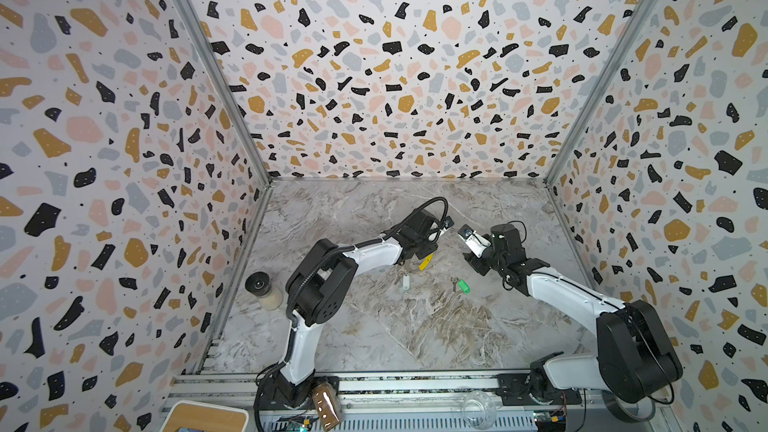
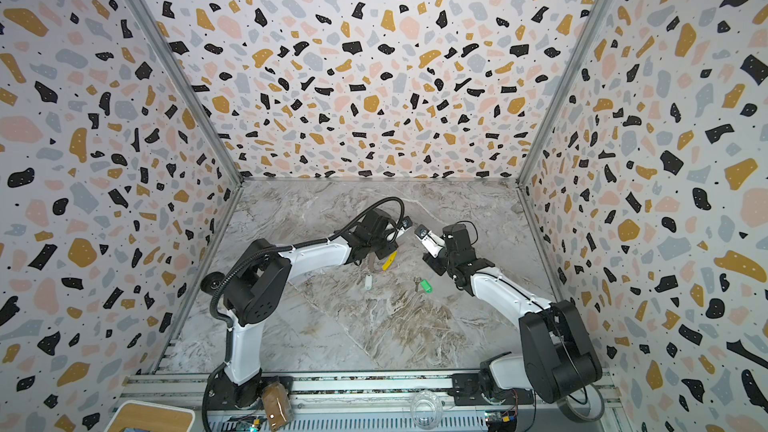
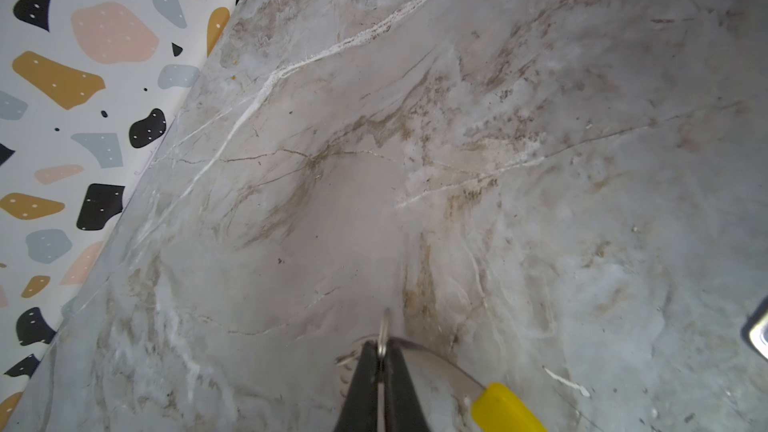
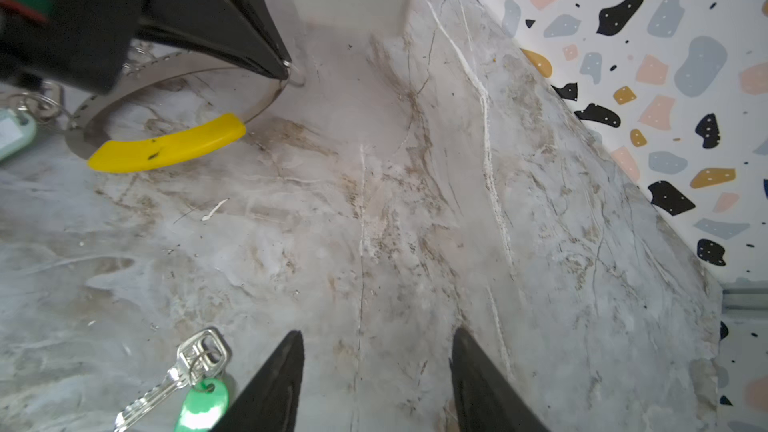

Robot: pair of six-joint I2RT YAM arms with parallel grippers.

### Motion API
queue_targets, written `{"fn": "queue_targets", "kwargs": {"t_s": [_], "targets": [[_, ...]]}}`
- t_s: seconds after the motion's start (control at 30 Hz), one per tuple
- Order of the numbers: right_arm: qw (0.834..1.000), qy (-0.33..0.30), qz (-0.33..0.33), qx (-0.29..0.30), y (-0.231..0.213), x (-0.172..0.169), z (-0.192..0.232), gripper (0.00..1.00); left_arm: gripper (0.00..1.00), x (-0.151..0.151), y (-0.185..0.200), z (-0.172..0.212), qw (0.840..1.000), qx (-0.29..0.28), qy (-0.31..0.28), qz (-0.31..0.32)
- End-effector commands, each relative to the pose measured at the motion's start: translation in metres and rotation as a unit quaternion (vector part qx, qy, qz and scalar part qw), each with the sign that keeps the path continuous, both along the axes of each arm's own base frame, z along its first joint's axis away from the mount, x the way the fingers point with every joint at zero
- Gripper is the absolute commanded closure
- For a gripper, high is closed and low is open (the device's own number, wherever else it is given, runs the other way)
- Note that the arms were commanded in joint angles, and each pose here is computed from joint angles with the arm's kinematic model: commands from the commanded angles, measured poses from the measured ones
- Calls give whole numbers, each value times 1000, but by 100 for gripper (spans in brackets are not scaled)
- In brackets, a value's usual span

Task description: Remove the keys from the keyring

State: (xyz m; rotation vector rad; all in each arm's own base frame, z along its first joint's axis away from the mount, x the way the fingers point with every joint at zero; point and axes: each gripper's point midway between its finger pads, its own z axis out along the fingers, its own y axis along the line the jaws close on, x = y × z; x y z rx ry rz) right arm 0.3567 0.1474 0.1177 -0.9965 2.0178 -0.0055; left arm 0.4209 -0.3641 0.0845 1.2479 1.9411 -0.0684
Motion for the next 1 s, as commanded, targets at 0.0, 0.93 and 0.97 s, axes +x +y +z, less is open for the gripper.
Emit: {"fn": "queue_targets", "kwargs": {"t_s": [0.0,0.93,0.97], "targets": [[999,-11,-32,29,-4,8,20,41,83,11,-13,19,999,-51,-8,4],[953,228,-54,193,190,-24,-21,38,54,-27,160,134,901,-379,16,212],[950,232,-66,199,192,-19,-24,37,53,-27,160,133,903,-375,17,209]]}}
